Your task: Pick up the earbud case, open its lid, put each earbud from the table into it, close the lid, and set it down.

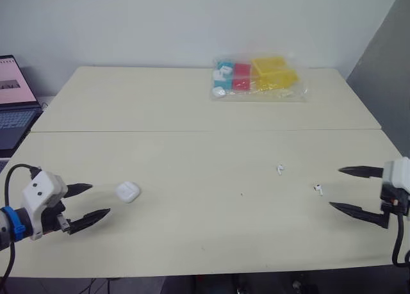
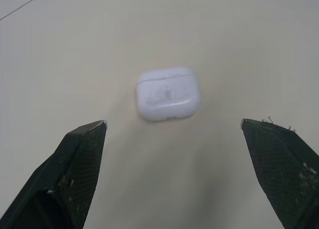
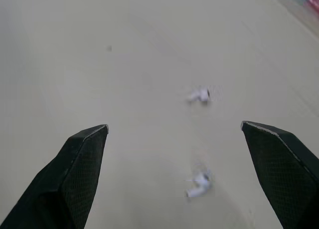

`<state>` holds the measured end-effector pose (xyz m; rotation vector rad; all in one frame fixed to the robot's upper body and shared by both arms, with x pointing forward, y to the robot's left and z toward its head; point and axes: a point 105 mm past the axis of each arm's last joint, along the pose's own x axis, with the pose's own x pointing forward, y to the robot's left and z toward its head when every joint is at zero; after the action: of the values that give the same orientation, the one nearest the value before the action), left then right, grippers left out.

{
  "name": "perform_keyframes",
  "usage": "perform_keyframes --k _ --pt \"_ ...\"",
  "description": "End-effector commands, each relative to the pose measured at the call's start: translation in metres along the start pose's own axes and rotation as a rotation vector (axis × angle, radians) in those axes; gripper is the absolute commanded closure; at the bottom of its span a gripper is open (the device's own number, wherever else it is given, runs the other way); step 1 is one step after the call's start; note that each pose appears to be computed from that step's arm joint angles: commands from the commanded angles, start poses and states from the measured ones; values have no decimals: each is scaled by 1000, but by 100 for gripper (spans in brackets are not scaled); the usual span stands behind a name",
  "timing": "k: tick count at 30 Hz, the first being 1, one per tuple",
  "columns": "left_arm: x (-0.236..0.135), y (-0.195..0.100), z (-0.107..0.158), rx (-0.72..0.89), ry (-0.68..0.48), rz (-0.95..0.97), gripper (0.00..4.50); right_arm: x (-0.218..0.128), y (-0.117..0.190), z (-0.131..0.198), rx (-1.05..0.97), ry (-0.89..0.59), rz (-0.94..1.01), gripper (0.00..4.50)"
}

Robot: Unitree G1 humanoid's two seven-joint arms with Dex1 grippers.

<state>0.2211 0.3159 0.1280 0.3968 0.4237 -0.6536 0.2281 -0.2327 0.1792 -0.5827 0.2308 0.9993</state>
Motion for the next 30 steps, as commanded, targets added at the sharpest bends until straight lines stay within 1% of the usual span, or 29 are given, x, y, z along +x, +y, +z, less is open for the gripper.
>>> perform_keyframes --k 1,3,5,8,10,14,16,19,24,30 --pt "7 1 1 10 7 14 0 20 3 30 -25 -68 62 3" --pt "13 0 1 2 12 -2 0 33 4 50 -29 -112 109 3" --pt "17 1 1 -4 15 1 0 40 6 61 -27 -129 146 3" --pt "29 -3 -1 -37 32 -21 0 50 12 84 -50 -193 203 3" --pt "34 -5 -2 -50 41 -38 0 53 14 90 -62 -211 224 3" --pt "44 -2 -2 -56 53 -26 0 54 19 90 -79 -209 259 3" --pt "49 2 -3 -33 70 -16 0 54 21 89 -87 -202 271 3" --pt "55 6 -1 -48 60 -12 0 55 22 87 -99 -195 281 3" --pt "66 7 -4 -39 84 -50 0 58 29 82 -125 -172 326 3" --pt "73 10 -7 -42 109 -76 0 61 32 81 -136 -182 337 3"
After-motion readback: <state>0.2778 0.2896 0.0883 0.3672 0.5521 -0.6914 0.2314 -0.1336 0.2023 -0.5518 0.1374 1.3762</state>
